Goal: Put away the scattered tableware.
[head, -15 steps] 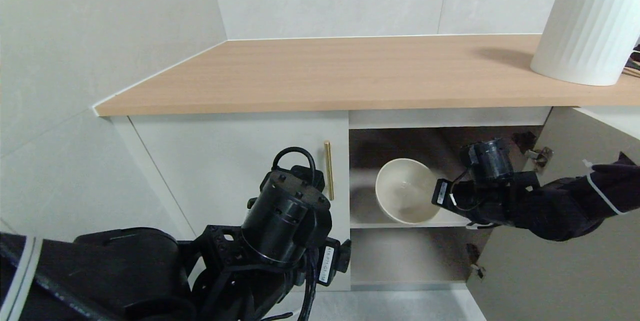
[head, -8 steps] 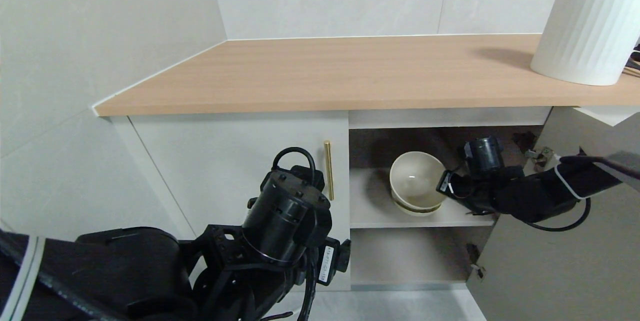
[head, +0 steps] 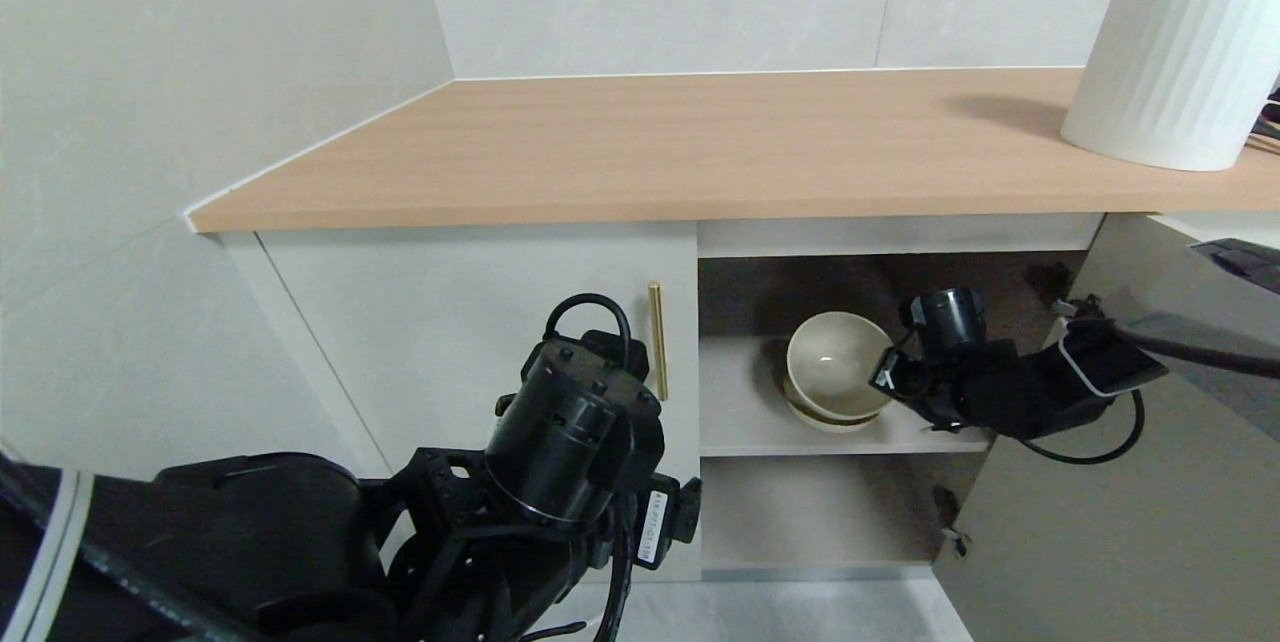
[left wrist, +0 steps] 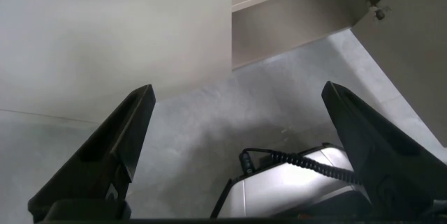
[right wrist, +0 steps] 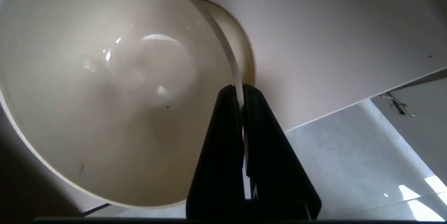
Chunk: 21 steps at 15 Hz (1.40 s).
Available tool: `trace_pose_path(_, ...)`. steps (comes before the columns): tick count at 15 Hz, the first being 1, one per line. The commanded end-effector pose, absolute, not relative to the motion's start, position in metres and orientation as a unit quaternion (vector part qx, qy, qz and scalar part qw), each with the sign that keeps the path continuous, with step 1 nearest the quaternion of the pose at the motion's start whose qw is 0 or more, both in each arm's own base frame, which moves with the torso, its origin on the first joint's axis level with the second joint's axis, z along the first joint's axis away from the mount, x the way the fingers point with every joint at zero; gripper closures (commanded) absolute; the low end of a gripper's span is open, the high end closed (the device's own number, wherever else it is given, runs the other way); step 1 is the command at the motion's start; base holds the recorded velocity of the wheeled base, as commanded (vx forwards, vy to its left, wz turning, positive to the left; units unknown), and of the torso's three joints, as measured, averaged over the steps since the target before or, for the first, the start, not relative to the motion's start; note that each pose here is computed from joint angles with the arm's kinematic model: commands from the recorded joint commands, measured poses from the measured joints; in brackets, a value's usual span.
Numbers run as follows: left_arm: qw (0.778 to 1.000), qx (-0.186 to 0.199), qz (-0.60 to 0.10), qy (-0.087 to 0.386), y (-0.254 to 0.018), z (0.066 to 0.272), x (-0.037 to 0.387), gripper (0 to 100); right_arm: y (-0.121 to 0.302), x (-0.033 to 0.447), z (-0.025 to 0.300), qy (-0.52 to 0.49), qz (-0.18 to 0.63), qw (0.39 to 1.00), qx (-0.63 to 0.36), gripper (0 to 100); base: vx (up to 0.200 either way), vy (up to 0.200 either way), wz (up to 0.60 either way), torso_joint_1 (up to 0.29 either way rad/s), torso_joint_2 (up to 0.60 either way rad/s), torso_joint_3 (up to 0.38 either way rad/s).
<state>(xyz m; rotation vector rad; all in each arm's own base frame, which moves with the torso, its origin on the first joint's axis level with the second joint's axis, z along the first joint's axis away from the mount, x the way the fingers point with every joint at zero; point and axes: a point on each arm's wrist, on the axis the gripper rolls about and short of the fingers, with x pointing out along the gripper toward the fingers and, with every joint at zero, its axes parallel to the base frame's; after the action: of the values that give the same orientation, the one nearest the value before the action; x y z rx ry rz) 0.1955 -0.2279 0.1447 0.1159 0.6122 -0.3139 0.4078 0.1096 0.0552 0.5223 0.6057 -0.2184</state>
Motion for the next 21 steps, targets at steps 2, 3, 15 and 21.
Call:
trace_pose_path(2, 0.94, 0.057, -0.153, 0.3, -0.228, 0.144, 0.196, 0, 0.11, 0.41, 0.05, 0.298, -0.107, 0.914, 0.252, 100, 0.0, 0.0, 0.0, 0.0, 0.0, 0.0)
trace_pose_path(3, 0.94, 0.057, -0.153, 0.3, -0.228, 0.144, 0.196, 0, 0.11, 0.41, 0.05, 0.298, -0.108, 0.914, 0.252, 100, 0.0, 0.0, 0.0, 0.0, 0.0, 0.0)
trace_pose_path(15, 0.941, 0.054, -0.148, 0.3, -0.226, 0.145, 0.199, 0, 0.115, 0.406, 0.051, 0.302, -0.099, 0.915, 0.249, 0, 0.0, 0.0, 0.0, 0.0, 0.0, 0.0)
trace_pose_path(21, 0.958, 0.01, -0.109, 0.265, -0.192, 0.174, 0.208, 0, 0.135, 0.338, 0.115, 0.327, -0.028, 0.915, 0.235, 0, 0.0, 0.0, 0.0, 0.0, 0.0, 0.0)
